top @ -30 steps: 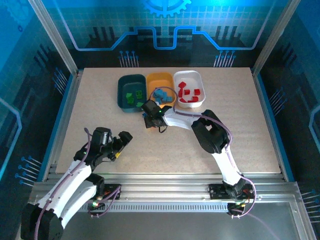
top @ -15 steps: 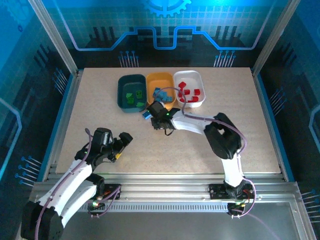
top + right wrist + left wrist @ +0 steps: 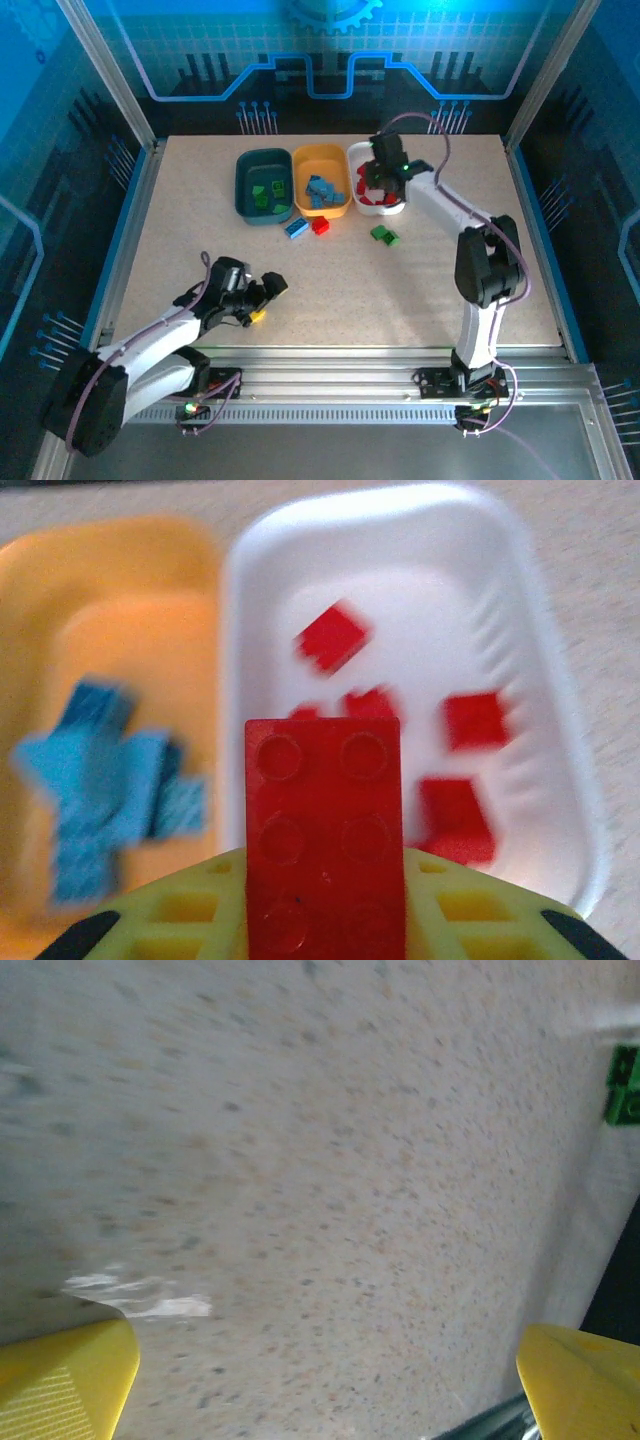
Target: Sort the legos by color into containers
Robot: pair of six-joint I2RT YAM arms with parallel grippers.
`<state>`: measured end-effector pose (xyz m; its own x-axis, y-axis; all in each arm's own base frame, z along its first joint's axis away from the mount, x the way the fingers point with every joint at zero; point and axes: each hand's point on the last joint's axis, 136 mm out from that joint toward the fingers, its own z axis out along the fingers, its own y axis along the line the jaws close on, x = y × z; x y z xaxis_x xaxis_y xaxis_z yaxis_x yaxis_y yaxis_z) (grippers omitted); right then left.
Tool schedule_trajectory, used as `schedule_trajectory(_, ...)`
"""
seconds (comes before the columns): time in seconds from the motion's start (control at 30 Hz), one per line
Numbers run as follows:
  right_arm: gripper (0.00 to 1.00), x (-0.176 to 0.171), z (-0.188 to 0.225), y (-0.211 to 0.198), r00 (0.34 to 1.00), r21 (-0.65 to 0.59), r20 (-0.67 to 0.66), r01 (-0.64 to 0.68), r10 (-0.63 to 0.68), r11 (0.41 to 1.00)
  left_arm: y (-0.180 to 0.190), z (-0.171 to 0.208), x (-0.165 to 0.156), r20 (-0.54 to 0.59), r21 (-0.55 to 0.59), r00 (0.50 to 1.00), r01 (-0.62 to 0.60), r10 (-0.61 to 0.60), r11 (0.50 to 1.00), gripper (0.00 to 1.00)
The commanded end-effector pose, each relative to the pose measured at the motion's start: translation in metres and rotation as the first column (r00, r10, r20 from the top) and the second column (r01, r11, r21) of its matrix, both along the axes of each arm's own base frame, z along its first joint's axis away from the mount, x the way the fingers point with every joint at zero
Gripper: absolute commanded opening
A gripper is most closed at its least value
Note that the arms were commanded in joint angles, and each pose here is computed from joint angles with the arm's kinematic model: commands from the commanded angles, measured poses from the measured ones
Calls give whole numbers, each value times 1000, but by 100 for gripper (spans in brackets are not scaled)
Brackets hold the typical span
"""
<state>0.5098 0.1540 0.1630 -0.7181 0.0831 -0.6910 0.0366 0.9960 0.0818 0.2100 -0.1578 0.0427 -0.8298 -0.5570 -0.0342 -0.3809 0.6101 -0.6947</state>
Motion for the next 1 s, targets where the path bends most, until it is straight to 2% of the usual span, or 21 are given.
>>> schedule_trajectory(0.0,38,8,-19,-8,993,-30,-108,-59,56,998,-19,5,4,21,-30,998,65,-64,997,99)
schedule_trajectory(0.03,43,12,-18,-12,993,-37,-108,-54,50,998,-21,4,5,19,-32,997,72,-72,997,99)
schedule_trajectory(0.1,63,15,-15,-16,993,-44,-114,-48,42,998,-24,3,6,16,-34,997,82,-81,996,99)
schedule_trajectory(0.13,68,15,-10,-16,993,-49,-104,-53,47,997,-24,4,6,16,-34,996,86,-85,996,99)
schedule_trajectory(0.23,73,2,13,-2,995,-51,-46,-89,87,995,-24,8,7,31,-28,996,89,-88,996,99)
schedule_trajectory(0.3,74,-15,25,14,994,-72,-8,-112,111,991,-20,10,8,45,-15,996,75,-74,997,99)
schedule_trajectory(0.37,74,-38,22,47,982,-54,9,-188,189,981,-14,13,8,63,3,997,49,-49,999,99)
schedule_trajectory(0.57,71,-81,-44,124,925,-46,-66,-377,374,925,19,9,3,71,91,993,-96,89,991,99)
schedule_trajectory(0.8,72,-84,-96,155,906,21,-116,-407,407,913,30,8,-5,88,90,988,-138,130,986,99)
schedule_trajectory(0.97,74,-78,-116,163,895,9,-160,-420,416,908,32,3,-9,71,93,989,-138,132,986,99)
